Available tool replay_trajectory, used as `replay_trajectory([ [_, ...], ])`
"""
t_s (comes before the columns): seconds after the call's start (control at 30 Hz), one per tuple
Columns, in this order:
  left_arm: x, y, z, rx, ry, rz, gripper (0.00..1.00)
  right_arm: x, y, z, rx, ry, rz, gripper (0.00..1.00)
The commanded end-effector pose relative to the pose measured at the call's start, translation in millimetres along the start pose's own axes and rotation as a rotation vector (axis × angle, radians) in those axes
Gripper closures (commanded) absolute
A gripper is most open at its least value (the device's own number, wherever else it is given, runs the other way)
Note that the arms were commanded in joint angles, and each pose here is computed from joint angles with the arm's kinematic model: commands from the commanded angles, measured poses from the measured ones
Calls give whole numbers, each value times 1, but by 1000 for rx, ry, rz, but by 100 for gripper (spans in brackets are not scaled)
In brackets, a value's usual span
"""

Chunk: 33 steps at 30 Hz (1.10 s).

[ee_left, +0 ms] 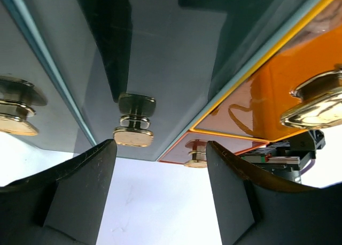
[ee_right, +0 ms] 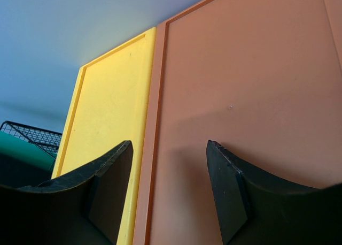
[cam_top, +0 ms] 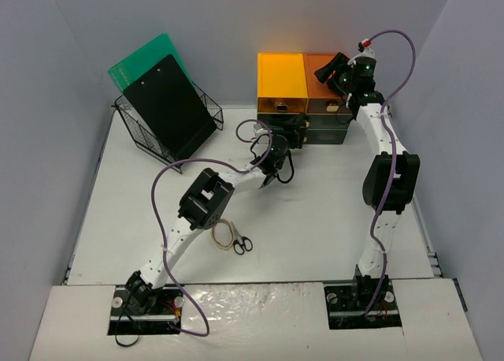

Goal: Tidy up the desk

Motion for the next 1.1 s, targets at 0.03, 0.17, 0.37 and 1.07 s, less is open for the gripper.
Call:
replay_trajectory([
  [0.03, -62, -4, 0, 18, -70, 140, 36, -98, -11, 101, 416, 150, 406, 44],
  [0.17, -62, 2, -2, 24, -73, 154, 39, -98, -10, 101, 415, 152, 400, 44],
  [0.37, -60, 10, -5, 22, -73, 145, 42, -100, -10, 99, 412, 155, 403, 44],
  [1.07, -47, 20, -5, 27, -58, 104, 59, -95, -10, 95, 406, 153, 387, 44],
])
Point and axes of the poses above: each gripper's point midway between its finger pads, its own y axis out along the fingers, its own x axis along the line the jaws close on, z = x × y, the point moved 8 cm from there along -y, back along the fingers, and after that the axes turned 9 degrees about y, right-handed, at the moved point
